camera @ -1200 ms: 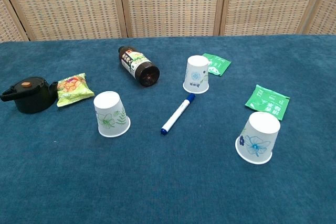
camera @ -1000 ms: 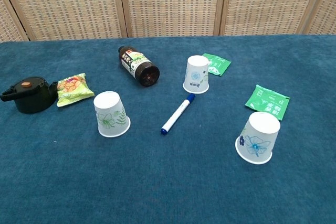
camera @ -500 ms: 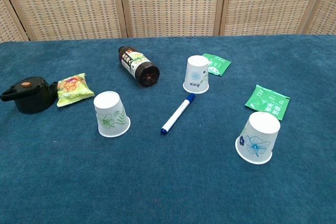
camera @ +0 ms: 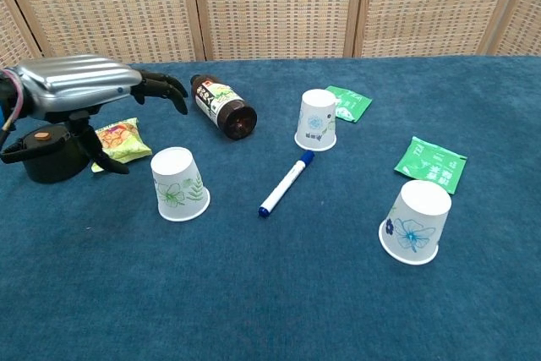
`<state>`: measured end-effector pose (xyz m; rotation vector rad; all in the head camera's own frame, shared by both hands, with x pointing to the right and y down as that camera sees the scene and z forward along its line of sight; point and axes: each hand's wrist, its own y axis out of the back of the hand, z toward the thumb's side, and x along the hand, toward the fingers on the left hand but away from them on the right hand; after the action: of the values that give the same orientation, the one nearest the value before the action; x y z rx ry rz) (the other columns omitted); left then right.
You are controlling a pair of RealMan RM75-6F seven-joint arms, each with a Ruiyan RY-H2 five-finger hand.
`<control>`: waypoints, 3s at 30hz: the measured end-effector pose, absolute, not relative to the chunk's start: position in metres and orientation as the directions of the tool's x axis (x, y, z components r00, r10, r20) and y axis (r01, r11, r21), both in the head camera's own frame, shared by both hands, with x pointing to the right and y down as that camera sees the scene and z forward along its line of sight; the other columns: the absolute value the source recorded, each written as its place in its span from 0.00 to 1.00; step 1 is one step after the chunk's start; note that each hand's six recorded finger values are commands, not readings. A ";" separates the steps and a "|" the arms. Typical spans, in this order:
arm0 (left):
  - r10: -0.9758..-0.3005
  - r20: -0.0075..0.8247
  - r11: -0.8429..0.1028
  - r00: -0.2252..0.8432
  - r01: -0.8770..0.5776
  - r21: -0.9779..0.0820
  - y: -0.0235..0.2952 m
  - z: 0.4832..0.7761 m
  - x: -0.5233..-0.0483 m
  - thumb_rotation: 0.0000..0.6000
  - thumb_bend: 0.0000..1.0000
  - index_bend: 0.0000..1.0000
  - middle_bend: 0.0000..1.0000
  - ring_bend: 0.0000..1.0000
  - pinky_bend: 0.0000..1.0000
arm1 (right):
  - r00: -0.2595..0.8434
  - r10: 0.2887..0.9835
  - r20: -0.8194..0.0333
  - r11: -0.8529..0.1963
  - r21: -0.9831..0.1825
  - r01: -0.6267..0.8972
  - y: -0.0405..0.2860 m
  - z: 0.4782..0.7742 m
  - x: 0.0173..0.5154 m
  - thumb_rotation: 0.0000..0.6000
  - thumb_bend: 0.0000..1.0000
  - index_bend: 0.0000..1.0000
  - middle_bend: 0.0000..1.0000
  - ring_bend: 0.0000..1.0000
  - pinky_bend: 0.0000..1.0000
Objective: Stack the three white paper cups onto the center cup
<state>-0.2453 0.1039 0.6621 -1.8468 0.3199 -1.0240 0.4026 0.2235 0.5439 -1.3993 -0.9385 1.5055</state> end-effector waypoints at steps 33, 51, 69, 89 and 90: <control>-0.589 0.501 -0.529 0.634 0.166 -0.832 0.083 0.654 -0.181 1.00 0.10 0.60 0.47 0.46 0.41 | -0.064 0.935 -0.349 -0.352 -0.935 -0.043 0.215 0.540 0.419 1.00 0.00 0.00 0.00 0.00 0.00; -0.697 0.426 -0.480 0.577 0.066 -0.875 -0.019 0.611 -0.103 1.00 0.10 0.61 0.47 0.46 0.38 | -0.055 0.936 -0.347 -0.350 -0.936 -0.044 0.214 0.540 0.419 1.00 0.00 0.00 0.00 0.00 0.00; -0.714 0.543 -0.581 0.442 0.060 -0.812 -0.064 0.659 -0.037 1.00 0.09 0.61 0.47 0.46 0.38 | -0.047 0.937 -0.346 -0.348 -0.936 -0.043 0.215 0.538 0.420 1.00 0.00 0.00 0.00 0.00 0.00; -0.689 0.551 -0.614 0.471 0.025 -0.789 -0.060 0.653 -0.019 1.00 0.09 0.61 0.47 0.46 0.38 | -0.055 0.932 -0.359 -0.361 -0.932 -0.038 0.216 0.539 0.422 1.00 0.00 0.00 0.00 0.00 0.00; -0.688 0.552 -0.619 0.472 0.017 -0.785 -0.059 0.654 -0.018 1.00 0.09 0.61 0.47 0.46 0.38 | -0.055 0.932 -0.359 -0.361 -0.932 -0.038 0.215 0.539 0.422 1.00 0.00 0.00 0.00 0.00 0.00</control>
<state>-0.0183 -0.0592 0.6538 -1.9676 0.5568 -1.1896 0.4220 0.2155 0.5393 -1.4143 -1.0112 1.5346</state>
